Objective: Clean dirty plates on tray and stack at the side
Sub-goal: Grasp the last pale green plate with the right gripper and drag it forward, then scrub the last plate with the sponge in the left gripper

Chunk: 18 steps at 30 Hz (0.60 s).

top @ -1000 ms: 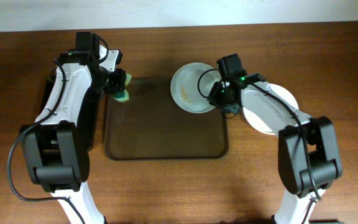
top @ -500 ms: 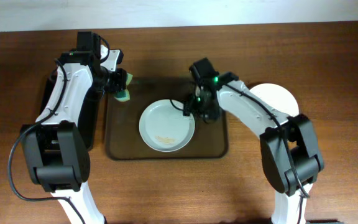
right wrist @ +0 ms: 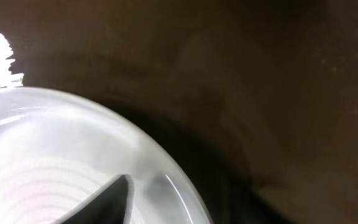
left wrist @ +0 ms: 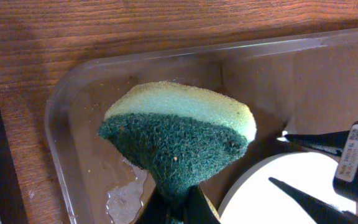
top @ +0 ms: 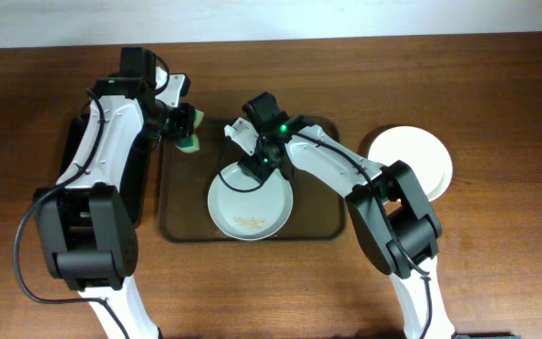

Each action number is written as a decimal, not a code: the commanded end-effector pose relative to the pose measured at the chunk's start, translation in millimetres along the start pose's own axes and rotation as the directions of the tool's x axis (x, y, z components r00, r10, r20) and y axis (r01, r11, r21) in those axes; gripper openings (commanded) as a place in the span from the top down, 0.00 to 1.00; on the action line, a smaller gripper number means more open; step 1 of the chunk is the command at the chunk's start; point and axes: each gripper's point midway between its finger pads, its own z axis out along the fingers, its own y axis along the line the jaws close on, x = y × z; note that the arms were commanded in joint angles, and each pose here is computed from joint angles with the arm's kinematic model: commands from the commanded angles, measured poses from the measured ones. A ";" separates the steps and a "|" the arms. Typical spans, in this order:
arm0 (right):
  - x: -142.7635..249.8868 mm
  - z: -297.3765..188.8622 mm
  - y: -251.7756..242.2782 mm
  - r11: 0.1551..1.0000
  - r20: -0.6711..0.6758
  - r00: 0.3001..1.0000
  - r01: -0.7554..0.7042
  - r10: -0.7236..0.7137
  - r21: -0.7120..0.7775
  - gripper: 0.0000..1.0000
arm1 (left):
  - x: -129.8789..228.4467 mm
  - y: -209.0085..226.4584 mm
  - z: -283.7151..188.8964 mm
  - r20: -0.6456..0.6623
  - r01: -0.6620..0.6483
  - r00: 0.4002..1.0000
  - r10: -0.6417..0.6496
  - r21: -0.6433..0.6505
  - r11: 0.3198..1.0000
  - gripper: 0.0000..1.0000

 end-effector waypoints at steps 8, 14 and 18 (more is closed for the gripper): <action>17.8 -4.3 -9.6 0.890 -0.056 0.889 -0.450 0.454 0.072 0.96 | -2.6 -1.0 -1.4 0.008 -0.023 1.000 0.023 0.000 1.000 0.99; 72.8 -18.8 -18.4 0.487 -0.151 0.464 -0.845 0.873 0.219 0.96 | -2.7 -1.1 -1.4 0.009 -0.023 1.000 0.023 0.000 1.000 0.99; 68.7 -17.6 -20.2 0.438 -0.124 0.421 -0.872 0.899 0.216 0.81 | -2.7 -1.1 -1.4 0.009 -0.023 1.000 0.023 0.000 1.000 1.00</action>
